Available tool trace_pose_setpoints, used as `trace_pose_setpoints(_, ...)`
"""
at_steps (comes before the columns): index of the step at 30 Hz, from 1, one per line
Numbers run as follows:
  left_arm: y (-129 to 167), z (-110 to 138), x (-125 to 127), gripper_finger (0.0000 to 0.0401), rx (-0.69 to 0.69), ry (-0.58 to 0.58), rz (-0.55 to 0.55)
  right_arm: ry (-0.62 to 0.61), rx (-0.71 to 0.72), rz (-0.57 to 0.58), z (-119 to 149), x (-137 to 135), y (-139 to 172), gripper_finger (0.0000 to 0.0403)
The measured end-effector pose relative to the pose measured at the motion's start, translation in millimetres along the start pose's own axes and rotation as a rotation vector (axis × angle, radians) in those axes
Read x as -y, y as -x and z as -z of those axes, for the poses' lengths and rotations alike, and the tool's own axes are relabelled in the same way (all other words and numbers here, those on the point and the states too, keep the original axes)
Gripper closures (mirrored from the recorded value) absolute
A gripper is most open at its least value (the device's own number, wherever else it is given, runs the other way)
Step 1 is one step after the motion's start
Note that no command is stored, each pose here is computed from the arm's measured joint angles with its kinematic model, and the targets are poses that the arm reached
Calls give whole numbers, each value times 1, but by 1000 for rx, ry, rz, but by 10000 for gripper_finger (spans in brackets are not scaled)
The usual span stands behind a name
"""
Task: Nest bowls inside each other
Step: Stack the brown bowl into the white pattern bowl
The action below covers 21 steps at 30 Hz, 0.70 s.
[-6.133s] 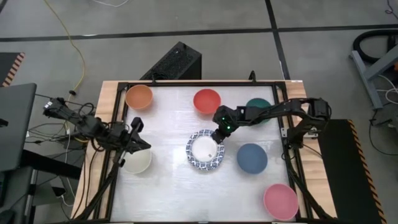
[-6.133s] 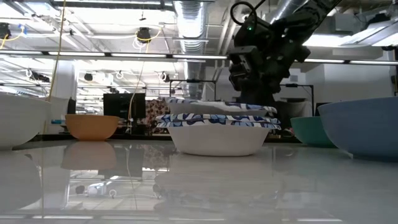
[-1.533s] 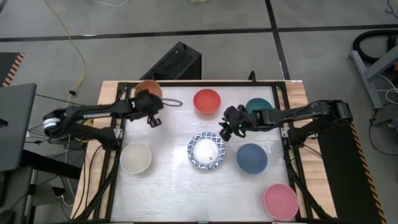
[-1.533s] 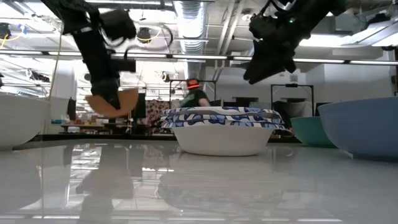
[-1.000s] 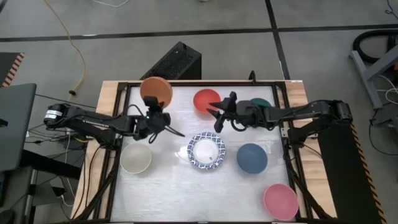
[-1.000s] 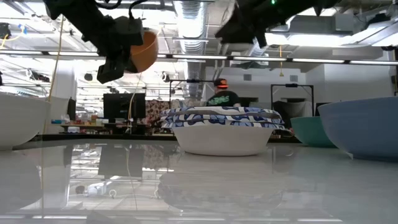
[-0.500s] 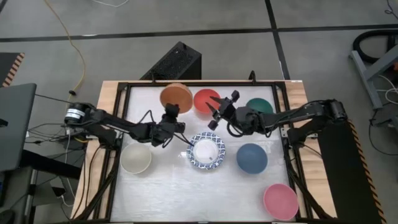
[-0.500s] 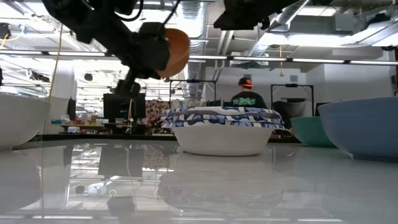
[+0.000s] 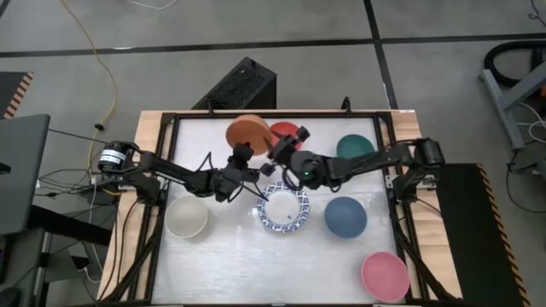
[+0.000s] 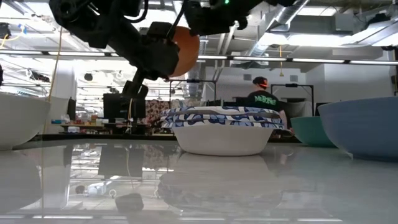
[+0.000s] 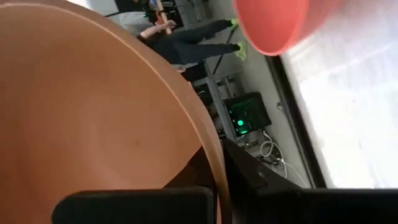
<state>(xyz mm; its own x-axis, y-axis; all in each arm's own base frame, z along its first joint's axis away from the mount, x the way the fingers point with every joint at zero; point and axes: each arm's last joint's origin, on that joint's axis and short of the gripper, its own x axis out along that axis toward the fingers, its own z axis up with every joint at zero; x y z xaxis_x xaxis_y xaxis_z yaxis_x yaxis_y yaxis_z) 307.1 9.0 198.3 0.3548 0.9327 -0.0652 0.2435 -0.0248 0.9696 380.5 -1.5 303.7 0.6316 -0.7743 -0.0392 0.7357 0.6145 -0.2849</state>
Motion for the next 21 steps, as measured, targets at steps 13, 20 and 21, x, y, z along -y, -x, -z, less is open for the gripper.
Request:
trace_pose_setpoints(13, 2, -1, -2, 401, 4, 30, -5, 147, -35, 125, -5, -17, -13, 246)
trace_pose_setpoints(20, 8, -3, -3, 401, 20, 29, -15, 148, -51, 132, -4, -9, -20, 246)
trace_pose_setpoints(21, 8, -3, -3, 401, 23, 28, -15, 144, -52, 117, -3, -9, -20, 247)
